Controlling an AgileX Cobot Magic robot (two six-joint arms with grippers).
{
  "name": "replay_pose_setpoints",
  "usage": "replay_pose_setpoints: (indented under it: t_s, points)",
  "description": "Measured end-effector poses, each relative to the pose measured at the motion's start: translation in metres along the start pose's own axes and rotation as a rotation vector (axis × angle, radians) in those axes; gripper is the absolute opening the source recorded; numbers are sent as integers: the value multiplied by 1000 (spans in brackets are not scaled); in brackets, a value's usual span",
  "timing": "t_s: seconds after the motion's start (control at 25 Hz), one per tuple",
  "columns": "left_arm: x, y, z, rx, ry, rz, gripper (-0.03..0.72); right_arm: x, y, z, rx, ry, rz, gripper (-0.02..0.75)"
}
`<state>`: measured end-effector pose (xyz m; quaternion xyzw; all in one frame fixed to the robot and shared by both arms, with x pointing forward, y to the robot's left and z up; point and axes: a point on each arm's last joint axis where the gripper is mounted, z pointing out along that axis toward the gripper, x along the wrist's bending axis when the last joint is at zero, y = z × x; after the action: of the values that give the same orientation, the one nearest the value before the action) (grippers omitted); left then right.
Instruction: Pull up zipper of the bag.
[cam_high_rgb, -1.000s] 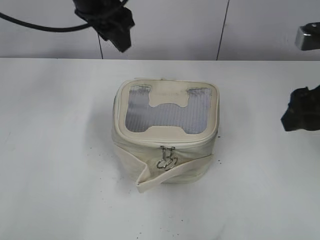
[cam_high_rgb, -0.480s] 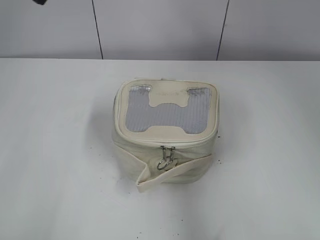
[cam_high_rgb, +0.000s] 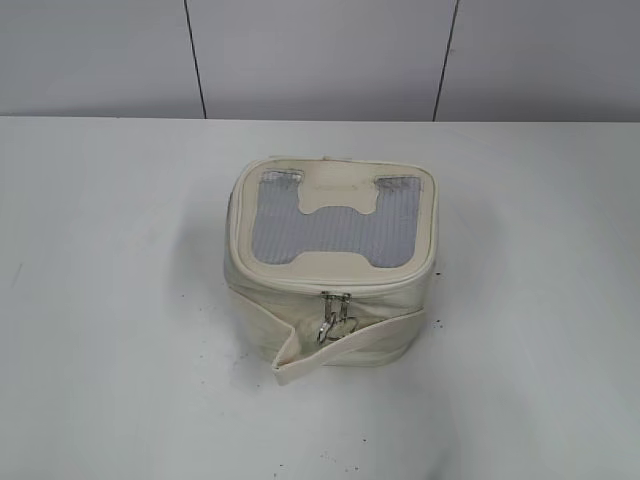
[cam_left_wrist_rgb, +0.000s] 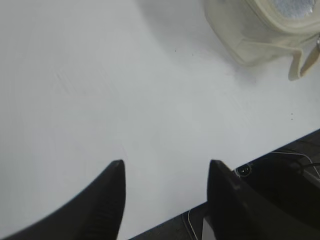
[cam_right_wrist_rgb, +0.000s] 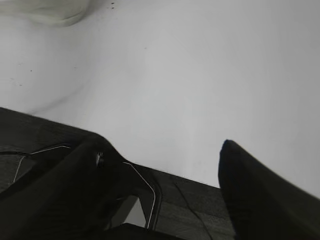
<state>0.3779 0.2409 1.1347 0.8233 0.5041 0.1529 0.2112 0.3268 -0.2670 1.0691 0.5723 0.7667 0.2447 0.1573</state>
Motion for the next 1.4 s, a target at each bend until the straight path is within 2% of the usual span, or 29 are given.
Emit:
replay_pose_setpoints:
  t_s: [0.12, 0.36, 0.52, 0.64, 1.4]
  points:
    - [-4, -48, -13, -108, -11, -8, 404, 3, -22, -6, -57, 47, -12, 588]
    - [-9, -128, -9, -323, -4, -11, 404, 4, -57, -23, -236, 66, -70, 588]
    - [-11, -159, -12, -498, -2, -14, 403, 3, -72, -28, -347, 67, -80, 588]
    - [-12, -172, -20, -602, 5, -13, 403, 3, -76, -31, -385, 66, -82, 588]
    - [-12, -175, -20, -619, 7, -13, 408, 3, -76, -32, -392, 68, -85, 587]
